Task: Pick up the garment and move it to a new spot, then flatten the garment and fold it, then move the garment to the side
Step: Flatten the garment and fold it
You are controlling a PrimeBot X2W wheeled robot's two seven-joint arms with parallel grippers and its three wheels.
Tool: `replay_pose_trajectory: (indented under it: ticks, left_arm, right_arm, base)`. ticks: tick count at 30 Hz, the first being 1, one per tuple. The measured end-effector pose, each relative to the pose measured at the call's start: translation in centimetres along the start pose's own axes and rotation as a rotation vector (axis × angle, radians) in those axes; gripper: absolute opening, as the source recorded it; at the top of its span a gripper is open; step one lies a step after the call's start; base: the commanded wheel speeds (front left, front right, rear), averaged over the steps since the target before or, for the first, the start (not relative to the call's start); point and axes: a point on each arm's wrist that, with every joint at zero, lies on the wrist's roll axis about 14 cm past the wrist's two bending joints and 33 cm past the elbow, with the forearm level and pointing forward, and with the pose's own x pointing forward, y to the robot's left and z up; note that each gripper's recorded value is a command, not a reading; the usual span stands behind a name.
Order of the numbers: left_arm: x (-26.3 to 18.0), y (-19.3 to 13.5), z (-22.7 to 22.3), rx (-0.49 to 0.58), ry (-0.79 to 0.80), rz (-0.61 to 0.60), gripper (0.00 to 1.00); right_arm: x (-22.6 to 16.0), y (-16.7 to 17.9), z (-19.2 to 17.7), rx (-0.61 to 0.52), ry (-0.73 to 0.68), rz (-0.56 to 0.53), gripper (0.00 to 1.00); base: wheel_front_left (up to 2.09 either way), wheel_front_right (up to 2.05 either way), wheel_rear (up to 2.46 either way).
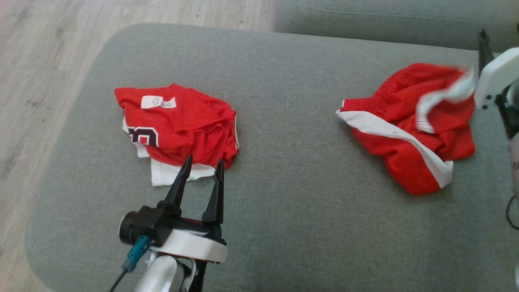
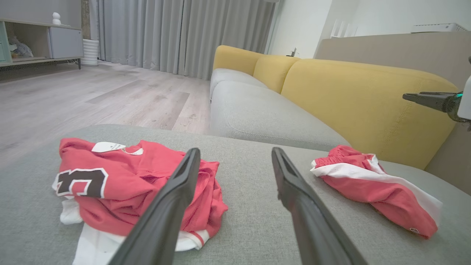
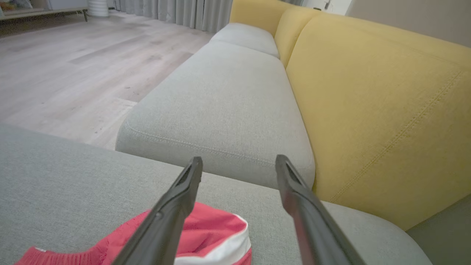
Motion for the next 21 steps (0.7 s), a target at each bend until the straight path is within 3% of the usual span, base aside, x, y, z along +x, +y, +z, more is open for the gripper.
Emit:
replay_pose_trajectory:
  ticks: [4, 10, 16, 21]
  left_arm:
    - [0.2, -0.6, 0.3, -0.001, -0.009, -0.020, 1.00]
    - [0.6, -2.0, 0.8, -0.002, -0.027, -0.062, 1.00]
    - [0.5, -2.8, 1.1, -0.005, -0.037, -0.082, 1.00]
    - [0.4, -2.8, 0.4, -0.010, -0.018, -0.081, 1.00]
  right_arm:
    - [-0.8, 0.9, 1.6, 0.008, -0.105, 0.005, 1.00]
    - [-3.3, 4.8, 3.5, 0.129, -0.292, 0.063, 1.00]
    - [-7.8, 8.3, -2.4, 0.268, -0.266, 0.107, 1.00]
    - [-11.4, 8.9, -8.0, 0.405, -0.181, 0.087, 1.00]
  base:
    - [0.00, 0.00, 0.00]
    - [0.00, 0.00, 0.00]
    - [0.00, 0.00, 0.00]
    - [0.00, 0.00, 0.00]
